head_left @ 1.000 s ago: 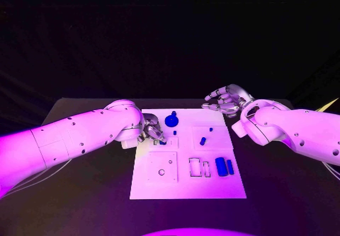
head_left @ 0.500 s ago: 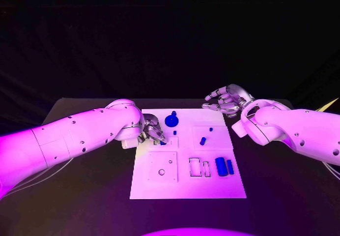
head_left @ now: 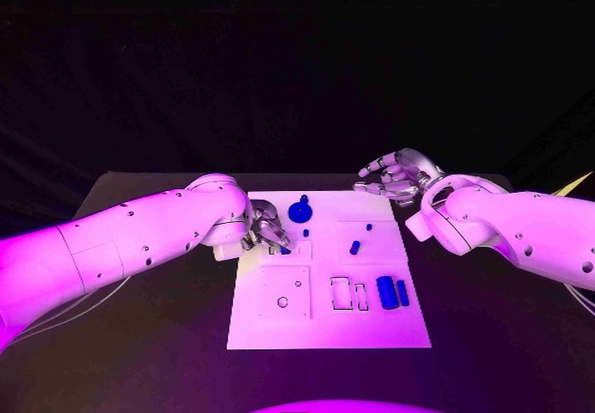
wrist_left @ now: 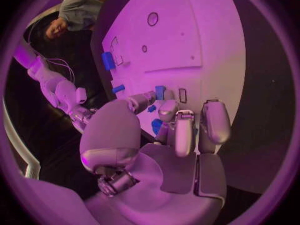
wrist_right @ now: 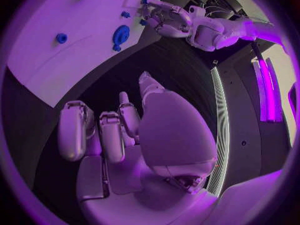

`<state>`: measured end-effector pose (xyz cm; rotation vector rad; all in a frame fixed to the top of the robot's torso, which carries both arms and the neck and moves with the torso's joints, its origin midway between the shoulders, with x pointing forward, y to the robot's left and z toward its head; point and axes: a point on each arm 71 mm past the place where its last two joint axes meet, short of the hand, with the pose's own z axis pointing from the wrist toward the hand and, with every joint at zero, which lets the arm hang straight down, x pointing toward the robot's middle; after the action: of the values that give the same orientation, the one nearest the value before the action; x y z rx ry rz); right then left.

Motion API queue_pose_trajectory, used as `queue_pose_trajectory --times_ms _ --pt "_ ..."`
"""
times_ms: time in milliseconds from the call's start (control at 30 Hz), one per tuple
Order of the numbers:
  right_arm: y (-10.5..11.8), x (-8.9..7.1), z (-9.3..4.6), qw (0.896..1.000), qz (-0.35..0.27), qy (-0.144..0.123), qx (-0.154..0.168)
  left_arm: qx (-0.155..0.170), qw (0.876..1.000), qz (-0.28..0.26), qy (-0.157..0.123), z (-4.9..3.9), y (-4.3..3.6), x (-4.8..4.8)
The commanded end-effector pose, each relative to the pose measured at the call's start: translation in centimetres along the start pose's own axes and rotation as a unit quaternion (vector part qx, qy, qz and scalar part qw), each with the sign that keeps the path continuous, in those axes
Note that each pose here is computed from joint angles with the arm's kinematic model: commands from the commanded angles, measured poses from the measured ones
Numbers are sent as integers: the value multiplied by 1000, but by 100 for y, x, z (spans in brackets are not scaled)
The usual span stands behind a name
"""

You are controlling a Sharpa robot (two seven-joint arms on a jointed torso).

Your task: Assemble the parts on the task board

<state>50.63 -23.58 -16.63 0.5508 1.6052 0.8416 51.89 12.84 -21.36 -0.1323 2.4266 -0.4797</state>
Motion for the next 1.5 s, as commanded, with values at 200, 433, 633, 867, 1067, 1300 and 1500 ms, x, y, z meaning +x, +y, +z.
queue_pose_trajectory --times_ms 200,433,633,867,1067,1300,1500 --pt "-3 11 1 1000 -1 2 -1 2 1000 -5 5 19 -24 20" --pt "-9 11 0 1000 -1 3 0 2 1000 -10 4 21 -28 8" --pt "-10 12 1 1000 -1 3 0 4 1000 -12 1 23 -43 1" --pt "-13 14 1 1000 -1 4 1 4 1000 -15 -1 27 -51 -4" --pt "-15 17 2 1000 -1 5 1 5 1000 -18 -4 27 -52 -6" --pt "-16 20 2 1000 -1 5 1 5 1000 -21 -5 27 -50 -10" --pt "-15 22 2 1000 -1 6 1 5 1000 -20 -1 29 -51 -6"
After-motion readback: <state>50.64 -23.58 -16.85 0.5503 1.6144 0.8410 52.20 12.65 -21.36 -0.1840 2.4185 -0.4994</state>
